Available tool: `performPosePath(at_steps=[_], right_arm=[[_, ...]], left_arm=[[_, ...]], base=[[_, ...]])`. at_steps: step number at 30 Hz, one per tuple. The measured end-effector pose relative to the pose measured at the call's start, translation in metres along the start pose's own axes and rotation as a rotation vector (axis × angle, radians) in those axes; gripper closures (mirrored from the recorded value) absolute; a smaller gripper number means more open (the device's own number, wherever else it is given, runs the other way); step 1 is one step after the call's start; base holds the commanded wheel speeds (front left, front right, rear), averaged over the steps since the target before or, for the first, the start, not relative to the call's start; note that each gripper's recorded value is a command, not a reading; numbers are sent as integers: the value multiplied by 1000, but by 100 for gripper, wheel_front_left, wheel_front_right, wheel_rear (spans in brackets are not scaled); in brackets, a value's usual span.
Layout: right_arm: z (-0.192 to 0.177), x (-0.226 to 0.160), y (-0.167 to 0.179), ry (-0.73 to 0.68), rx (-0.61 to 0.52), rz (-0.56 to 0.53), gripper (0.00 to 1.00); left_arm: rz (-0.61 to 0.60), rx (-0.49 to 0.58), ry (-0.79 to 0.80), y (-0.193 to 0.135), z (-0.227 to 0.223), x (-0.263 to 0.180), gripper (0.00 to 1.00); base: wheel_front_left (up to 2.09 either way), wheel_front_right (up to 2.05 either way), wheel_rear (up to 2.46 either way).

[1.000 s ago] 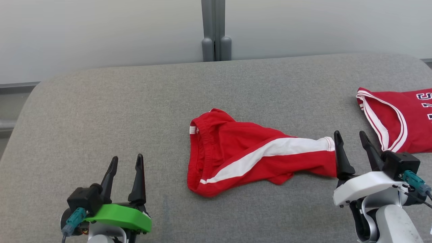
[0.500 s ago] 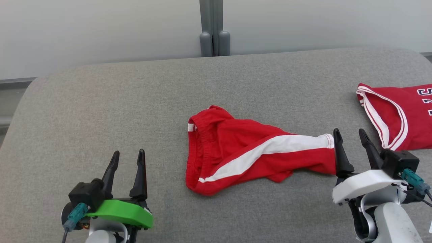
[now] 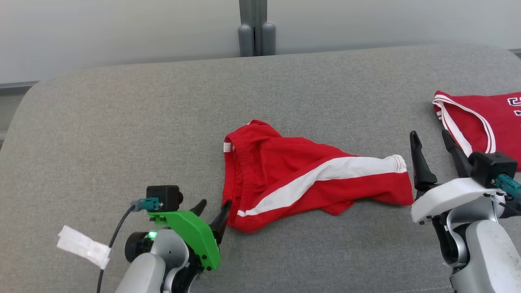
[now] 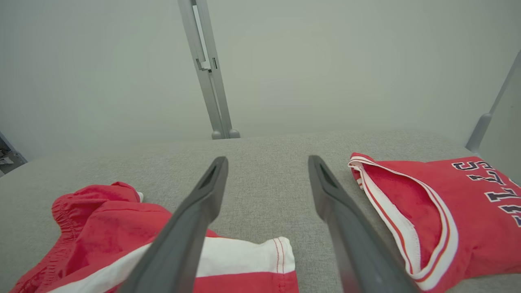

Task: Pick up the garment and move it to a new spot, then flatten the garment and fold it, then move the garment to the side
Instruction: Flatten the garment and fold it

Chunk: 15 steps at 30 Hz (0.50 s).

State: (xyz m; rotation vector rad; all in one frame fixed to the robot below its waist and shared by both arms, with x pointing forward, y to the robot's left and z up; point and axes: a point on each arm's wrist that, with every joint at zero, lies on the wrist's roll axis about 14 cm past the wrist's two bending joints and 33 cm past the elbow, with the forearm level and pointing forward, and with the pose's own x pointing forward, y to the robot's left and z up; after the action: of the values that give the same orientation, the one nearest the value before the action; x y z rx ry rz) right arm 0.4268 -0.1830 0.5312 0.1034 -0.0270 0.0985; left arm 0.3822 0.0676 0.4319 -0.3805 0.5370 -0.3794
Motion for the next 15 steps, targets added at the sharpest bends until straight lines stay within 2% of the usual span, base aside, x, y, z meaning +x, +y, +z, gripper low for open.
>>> performPosePath(at_steps=[7, 15], right_arm=[[-17, 2, -6, 70, 0, -13, 0], [-28, -1, -9, 93, 16, -28, 0]], left_arm=[[-42, -52, 220, -21, -33, 7, 0], [-74, -56, 298, -35, -40, 14, 0]], base=[[0, 0, 0], [0, 0, 0]])
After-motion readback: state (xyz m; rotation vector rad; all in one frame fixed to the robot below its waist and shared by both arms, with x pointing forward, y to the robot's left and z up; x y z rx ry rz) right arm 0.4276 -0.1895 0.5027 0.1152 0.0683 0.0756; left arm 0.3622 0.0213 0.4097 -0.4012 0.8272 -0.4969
